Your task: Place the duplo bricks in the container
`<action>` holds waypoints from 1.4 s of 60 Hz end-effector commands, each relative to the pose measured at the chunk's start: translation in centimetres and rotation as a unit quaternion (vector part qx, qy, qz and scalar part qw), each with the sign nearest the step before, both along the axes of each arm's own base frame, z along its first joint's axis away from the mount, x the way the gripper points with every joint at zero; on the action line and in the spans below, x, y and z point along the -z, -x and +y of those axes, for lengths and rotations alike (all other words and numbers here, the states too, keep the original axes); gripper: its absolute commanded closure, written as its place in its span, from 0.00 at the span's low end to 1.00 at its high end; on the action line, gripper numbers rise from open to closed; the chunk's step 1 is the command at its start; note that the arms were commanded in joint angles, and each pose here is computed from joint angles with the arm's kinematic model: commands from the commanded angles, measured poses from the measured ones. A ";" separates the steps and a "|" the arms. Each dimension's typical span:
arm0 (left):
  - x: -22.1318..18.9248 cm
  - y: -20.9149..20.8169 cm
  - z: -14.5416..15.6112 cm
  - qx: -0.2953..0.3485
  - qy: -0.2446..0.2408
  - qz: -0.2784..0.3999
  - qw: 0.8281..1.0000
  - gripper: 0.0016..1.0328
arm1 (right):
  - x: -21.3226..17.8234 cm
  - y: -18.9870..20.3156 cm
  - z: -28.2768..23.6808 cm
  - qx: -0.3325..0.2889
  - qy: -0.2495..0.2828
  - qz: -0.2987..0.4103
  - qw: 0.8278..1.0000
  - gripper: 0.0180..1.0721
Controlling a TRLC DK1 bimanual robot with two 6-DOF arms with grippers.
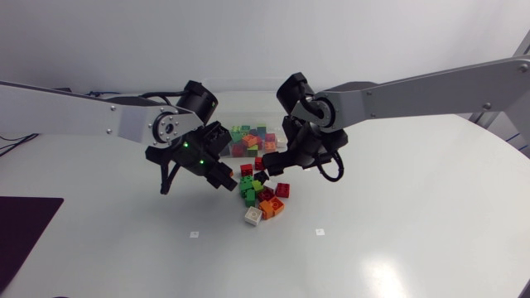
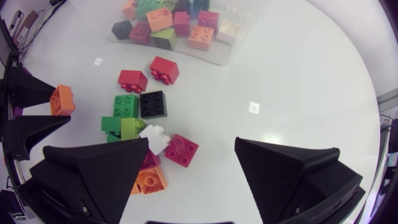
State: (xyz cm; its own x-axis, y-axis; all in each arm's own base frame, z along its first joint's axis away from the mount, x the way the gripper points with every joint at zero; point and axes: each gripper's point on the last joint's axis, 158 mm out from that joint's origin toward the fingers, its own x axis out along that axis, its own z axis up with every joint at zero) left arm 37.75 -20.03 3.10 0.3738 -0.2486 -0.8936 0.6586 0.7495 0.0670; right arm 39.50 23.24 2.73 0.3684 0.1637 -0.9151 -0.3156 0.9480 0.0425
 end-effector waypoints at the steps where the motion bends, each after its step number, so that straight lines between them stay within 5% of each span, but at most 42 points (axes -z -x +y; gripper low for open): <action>1: -1.5 0.3 0.8 -0.018 0.009 -0.015 1.000 0.91 | 0.1 -0.3 2.3 -0.041 0.000 -0.013 0.999 0.07; 39: -11.1 -0.8 0.1 0.021 0.053 -0.149 0.987 0.91 | 3.6 -4.4 4.9 -0.257 0.034 -0.068 0.963 0.11; 61: -14.3 -1.3 -0.1 0.016 0.072 -0.184 0.980 0.91 | 4.8 -7.4 5.3 -0.275 0.035 -0.089 0.957 0.14; 76: -17.0 -2.0 0.1 0.009 0.087 -0.216 0.972 0.91 | 5.4 -7.9 5.9 -0.289 0.028 -0.098 0.952 0.31; 84: -18.2 -2.1 -0.1 0.009 0.094 -0.227 0.969 0.91 | 5.4 -7.8 6.4 -0.294 0.020 -0.102 0.950 0.49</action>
State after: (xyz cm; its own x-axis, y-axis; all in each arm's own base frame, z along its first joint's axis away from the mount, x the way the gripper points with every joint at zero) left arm 39.33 -20.04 18.28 0.6716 -0.3845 -0.6334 0.6246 0.7536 0.2048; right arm 46.93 29.25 -1.99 0.3981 0.3517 -0.8472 -0.7728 0.6261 -0.1033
